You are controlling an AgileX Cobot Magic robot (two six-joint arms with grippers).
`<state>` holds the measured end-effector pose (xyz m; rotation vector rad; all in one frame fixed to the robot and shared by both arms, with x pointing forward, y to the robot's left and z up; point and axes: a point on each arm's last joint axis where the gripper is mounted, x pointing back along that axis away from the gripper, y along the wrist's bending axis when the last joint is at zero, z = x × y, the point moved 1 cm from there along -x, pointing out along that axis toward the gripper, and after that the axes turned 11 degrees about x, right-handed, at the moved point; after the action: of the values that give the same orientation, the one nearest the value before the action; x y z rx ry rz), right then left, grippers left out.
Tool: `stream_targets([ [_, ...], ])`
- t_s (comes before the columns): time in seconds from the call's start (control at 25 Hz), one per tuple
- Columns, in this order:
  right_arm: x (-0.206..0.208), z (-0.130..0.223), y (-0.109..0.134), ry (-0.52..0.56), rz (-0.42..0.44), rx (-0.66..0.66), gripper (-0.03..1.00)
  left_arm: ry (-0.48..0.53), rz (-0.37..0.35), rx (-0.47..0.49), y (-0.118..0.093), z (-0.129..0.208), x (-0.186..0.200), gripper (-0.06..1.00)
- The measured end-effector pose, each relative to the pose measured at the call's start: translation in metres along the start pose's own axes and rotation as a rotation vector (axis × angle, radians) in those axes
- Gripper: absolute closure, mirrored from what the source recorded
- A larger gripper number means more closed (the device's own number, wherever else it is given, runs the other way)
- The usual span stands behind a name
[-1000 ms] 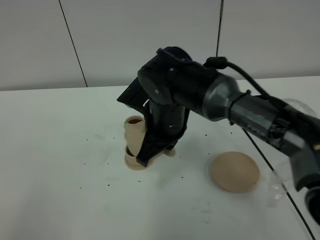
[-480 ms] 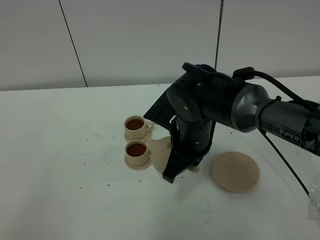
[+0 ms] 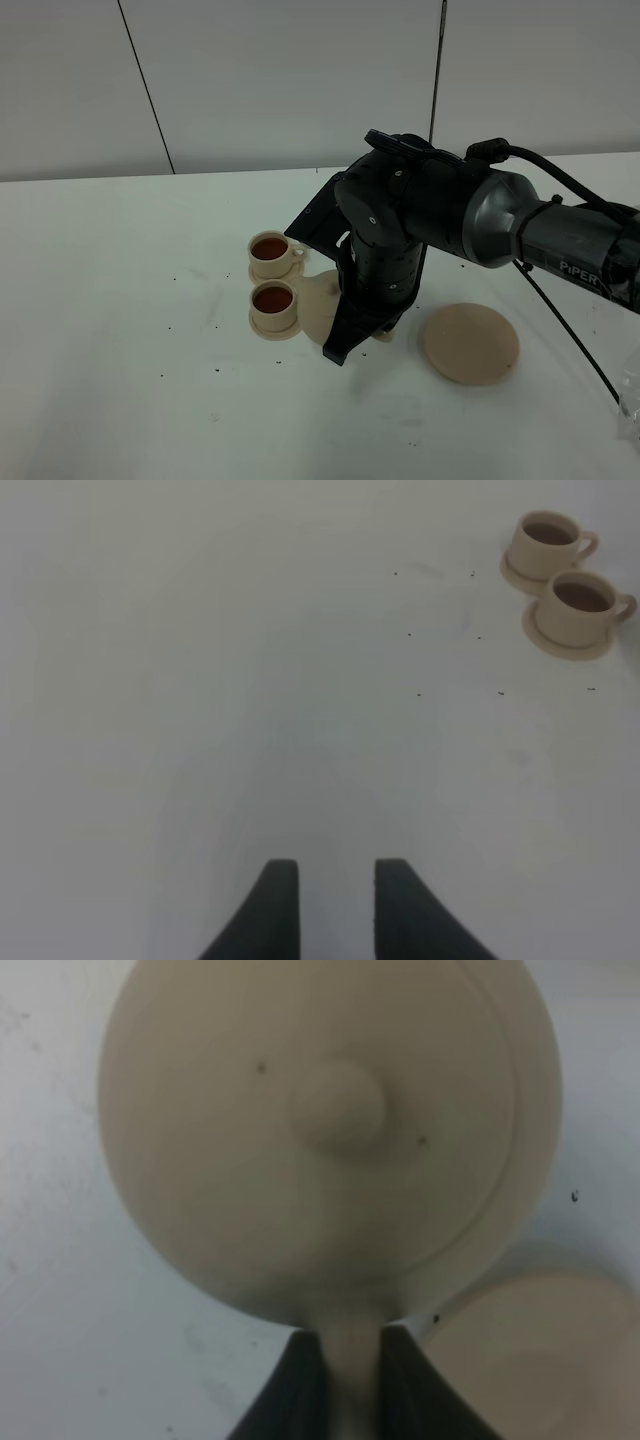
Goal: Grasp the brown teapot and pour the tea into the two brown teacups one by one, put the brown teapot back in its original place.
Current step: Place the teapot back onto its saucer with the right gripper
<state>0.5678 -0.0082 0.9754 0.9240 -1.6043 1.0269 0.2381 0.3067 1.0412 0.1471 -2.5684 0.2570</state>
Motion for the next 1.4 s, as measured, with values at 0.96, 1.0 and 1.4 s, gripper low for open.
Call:
stream_targets([
  [0.96,0.011,0.123,-0.016,-0.003,0.040,-0.249,0.87,0.000,0.000,-0.001,0.000,0.000,0.000,0.69],
  [1.0,0.009,0.129,-0.016,0.003,0.038,-0.262,0.87,0.000,0.000,-0.001,0.000,0.000,0.000,0.69],
  [1.4,-0.009,0.147,-0.027,-0.074,0.093,-0.331,0.87,0.000,0.000,0.000,0.000,0.000,0.000,0.69],
])
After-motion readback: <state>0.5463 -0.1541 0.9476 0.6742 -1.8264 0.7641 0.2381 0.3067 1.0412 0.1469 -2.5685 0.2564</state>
